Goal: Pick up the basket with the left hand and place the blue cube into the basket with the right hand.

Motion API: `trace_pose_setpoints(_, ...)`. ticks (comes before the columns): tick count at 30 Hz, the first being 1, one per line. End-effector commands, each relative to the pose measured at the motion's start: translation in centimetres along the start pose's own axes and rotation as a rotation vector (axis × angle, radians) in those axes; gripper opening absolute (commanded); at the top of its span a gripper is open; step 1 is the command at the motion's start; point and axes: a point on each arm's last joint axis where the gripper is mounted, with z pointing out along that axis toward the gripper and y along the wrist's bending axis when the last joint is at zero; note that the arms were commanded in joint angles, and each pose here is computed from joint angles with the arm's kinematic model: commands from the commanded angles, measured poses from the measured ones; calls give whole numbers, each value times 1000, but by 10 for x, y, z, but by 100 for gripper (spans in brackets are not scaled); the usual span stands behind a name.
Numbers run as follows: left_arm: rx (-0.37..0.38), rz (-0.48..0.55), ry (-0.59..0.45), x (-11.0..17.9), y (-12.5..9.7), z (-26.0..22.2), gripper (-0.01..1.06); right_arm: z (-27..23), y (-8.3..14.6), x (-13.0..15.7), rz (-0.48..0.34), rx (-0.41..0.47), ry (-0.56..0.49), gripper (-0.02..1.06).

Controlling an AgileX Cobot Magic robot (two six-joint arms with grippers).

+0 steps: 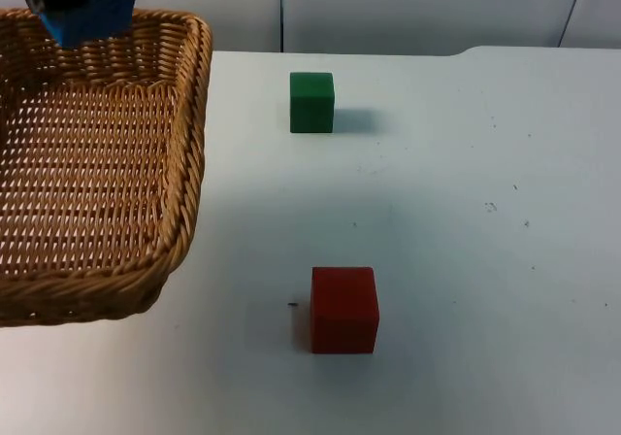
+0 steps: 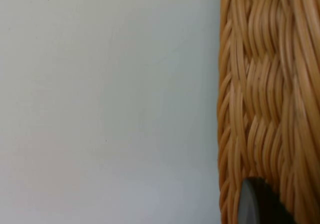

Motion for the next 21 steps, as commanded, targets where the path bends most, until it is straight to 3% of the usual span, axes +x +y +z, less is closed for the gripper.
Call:
trace_pose_setpoints(1,24,-16,-23,-1,-3,-2,0,7,6,0,-29,-29,32,0)
trace_pose_setpoints(21,21,-17,-25,-1,-3,-2,0,59,11,47,-84,-59,227,0)
